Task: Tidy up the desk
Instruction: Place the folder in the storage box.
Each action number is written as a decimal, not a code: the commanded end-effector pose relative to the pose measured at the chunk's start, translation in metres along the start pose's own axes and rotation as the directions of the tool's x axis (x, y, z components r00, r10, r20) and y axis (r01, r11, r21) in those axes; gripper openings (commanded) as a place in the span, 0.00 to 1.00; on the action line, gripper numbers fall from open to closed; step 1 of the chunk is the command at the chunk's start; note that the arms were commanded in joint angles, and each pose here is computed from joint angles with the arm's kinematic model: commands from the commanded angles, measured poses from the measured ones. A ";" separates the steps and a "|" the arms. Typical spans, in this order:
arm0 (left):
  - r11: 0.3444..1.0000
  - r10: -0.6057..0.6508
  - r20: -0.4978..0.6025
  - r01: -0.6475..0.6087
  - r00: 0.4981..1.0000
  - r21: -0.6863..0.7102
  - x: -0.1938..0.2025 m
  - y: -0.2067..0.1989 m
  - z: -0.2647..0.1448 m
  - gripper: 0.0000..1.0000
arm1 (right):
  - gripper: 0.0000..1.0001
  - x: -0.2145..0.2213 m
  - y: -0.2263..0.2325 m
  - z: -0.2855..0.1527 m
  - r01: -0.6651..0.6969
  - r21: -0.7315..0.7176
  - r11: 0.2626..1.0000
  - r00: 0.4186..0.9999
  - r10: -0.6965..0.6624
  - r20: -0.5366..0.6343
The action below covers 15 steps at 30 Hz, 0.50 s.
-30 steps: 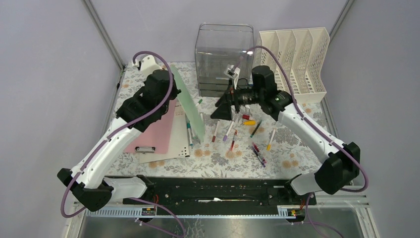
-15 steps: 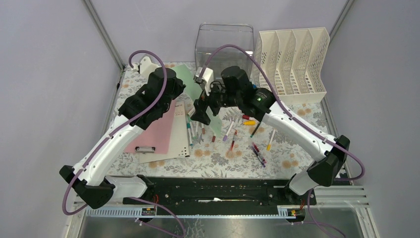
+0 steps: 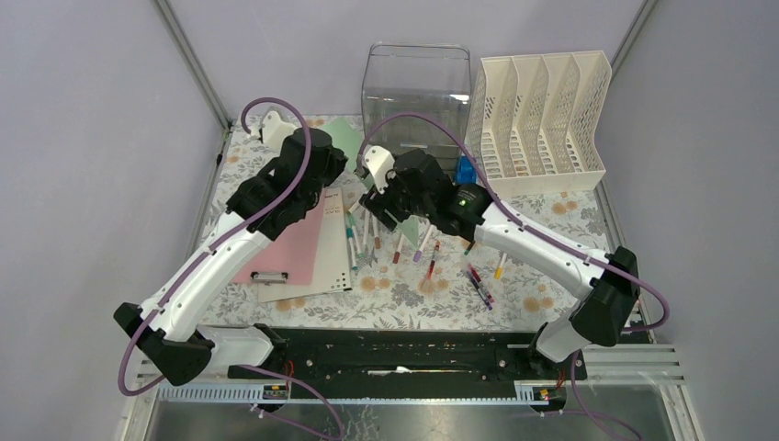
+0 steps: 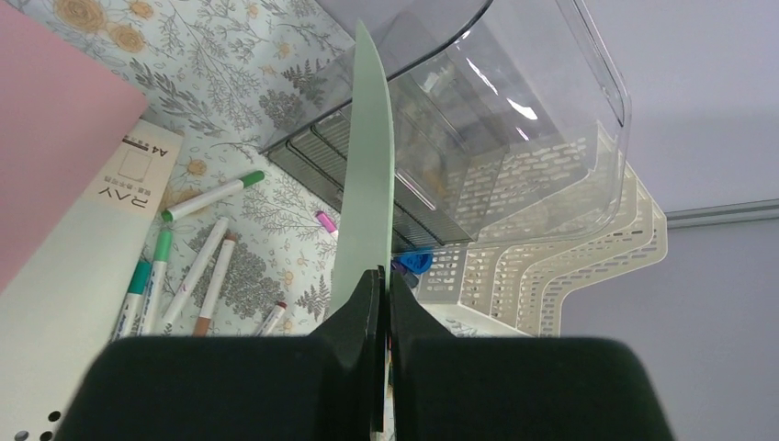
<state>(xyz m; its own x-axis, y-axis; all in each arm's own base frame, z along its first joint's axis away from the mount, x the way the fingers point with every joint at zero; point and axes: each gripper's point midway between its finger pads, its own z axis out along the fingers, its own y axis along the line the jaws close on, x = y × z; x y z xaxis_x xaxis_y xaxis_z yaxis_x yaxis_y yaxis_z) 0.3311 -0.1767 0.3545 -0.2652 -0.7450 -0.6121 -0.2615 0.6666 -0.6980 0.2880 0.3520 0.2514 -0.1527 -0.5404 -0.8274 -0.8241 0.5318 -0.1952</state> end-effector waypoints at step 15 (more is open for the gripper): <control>0.951 -0.146 0.069 0.121 0.987 0.285 -0.044 -0.024 -0.059 0.64 | 0.00 -0.014 -0.047 -0.054 0.051 0.007 0.999 0.998 -0.051 0.023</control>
<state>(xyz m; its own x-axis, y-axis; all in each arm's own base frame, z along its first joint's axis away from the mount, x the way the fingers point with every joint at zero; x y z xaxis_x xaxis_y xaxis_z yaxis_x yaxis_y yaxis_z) 0.3116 -0.1688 0.3565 -0.2399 -0.8022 -0.5467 -0.2087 0.5926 -0.7780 0.3024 0.3267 0.2511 -0.1395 -0.5993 -0.7883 -0.7958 0.5416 -0.2709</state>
